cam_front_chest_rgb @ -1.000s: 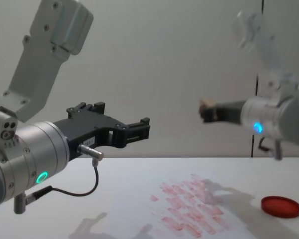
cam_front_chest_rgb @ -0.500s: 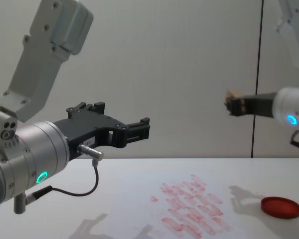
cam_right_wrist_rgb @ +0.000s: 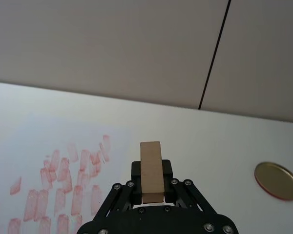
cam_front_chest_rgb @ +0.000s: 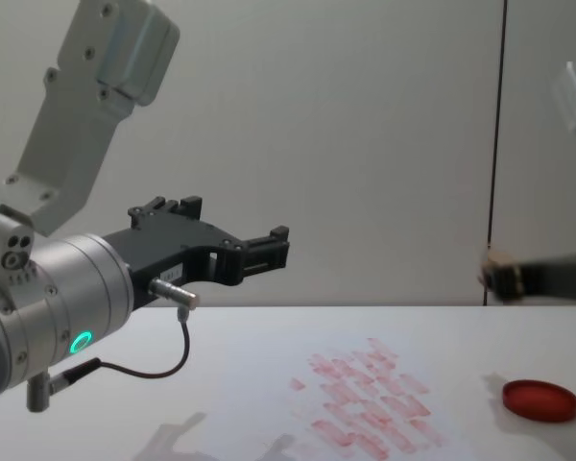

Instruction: Use the one hand to pick up the stamp and affix it onto the A4 paper.

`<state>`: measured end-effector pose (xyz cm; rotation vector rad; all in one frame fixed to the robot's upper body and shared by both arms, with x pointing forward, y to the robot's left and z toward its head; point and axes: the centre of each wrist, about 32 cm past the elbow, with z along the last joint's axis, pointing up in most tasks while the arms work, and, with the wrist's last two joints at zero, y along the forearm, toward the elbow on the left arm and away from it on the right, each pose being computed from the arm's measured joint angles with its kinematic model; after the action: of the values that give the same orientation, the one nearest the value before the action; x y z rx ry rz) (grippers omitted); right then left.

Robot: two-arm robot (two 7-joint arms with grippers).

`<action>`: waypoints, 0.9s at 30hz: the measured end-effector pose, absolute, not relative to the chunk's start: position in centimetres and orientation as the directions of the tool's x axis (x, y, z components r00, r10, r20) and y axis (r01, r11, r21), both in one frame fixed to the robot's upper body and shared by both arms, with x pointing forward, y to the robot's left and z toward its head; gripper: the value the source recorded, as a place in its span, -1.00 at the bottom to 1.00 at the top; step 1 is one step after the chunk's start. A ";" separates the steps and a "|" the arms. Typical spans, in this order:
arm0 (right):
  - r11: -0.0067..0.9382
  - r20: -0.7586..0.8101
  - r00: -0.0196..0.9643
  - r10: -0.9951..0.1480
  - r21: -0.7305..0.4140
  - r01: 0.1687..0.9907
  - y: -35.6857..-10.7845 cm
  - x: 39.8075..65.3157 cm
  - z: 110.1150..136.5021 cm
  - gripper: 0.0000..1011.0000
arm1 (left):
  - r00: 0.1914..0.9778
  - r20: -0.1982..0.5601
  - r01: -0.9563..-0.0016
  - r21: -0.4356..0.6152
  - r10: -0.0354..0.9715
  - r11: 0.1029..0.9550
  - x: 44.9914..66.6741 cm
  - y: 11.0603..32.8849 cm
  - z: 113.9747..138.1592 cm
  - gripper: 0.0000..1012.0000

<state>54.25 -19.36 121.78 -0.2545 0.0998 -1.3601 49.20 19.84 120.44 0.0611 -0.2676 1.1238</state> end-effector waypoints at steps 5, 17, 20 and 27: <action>0.171 0.079 0.202 -0.976 -0.291 0.941 -20.1 53.9 120.7 -0.57 | 0.404 0.242 -0.897 -0.086 0.882 0.434 49.2 19.8 120.4 0.96; 0.170 0.065 0.211 -0.975 -0.388 0.906 -21.4 53.8 118.1 -0.57 | 0.404 0.242 -0.897 -0.086 0.882 0.434 49.2 19.8 120.4 0.96; 0.176 0.060 0.217 -0.974 -0.397 0.901 -21.6 53.8 117.7 -0.57 | 0.404 0.242 -0.897 -0.086 0.882 0.434 49.2 19.8 120.4 0.96; 0.190 0.054 0.228 -0.972 -0.393 0.900 -21.8 53.8 117.0 -0.29 | 0.404 0.242 -0.897 -0.086 0.882 0.434 49.2 19.8 120.4 0.96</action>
<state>53.82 -21.83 116.99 -0.3773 0.2262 -1.3310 49.20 19.84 120.44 0.0611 -0.2676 1.1237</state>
